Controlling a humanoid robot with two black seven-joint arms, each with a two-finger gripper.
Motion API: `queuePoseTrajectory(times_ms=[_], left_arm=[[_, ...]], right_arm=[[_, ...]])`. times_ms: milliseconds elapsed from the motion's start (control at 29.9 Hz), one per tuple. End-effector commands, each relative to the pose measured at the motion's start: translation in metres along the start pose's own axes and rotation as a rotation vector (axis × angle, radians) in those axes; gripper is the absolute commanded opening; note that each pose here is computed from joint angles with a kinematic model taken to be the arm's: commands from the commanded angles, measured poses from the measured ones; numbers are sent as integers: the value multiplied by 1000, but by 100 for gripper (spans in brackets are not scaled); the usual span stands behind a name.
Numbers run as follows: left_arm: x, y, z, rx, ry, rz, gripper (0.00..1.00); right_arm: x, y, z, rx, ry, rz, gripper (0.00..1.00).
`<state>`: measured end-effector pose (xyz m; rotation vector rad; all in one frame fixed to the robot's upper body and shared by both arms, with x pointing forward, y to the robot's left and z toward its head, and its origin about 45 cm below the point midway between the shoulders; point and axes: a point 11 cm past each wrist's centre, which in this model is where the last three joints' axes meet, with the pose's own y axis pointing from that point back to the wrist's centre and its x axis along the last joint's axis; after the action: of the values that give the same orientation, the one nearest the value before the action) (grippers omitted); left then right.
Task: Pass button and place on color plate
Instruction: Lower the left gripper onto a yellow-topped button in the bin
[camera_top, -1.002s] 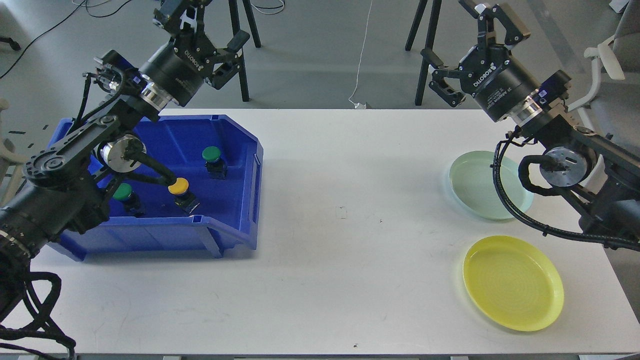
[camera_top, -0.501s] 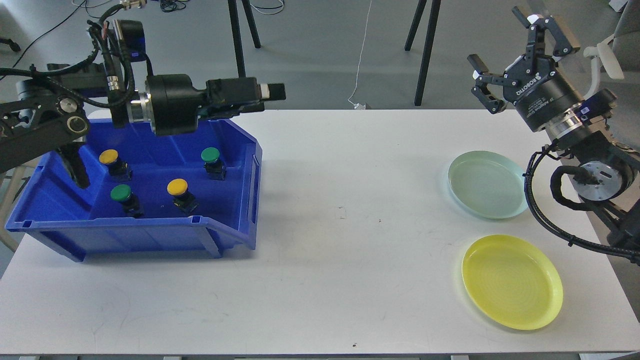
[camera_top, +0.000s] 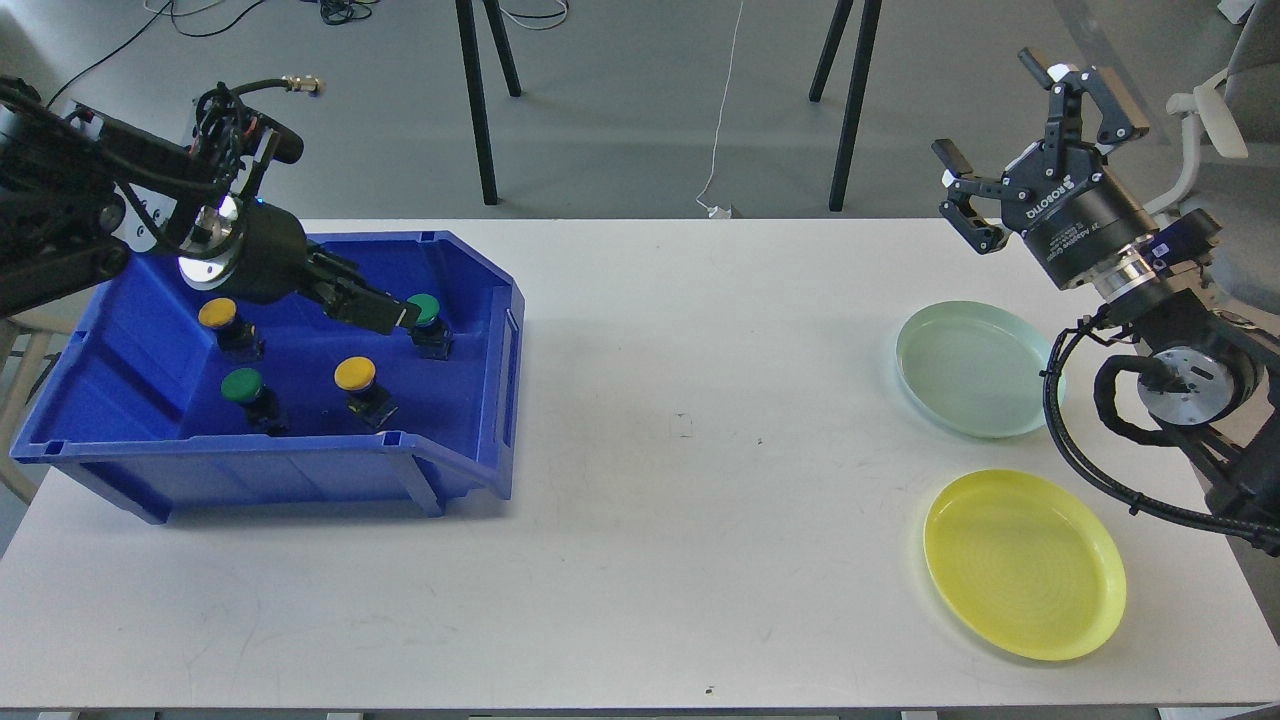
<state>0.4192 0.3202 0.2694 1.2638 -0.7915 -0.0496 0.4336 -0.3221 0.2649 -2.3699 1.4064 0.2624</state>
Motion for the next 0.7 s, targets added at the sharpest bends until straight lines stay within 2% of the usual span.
queuePoseTrajectory(times_ms=[0,668], left_arm=[[-8,-8,-2,6,3,-23,99],[-37,-37,-1,-9,25,-88,99]], right_arm=[[2,3,2,-5,-2,7,99],[5,9,6,-12,-7,20,99]])
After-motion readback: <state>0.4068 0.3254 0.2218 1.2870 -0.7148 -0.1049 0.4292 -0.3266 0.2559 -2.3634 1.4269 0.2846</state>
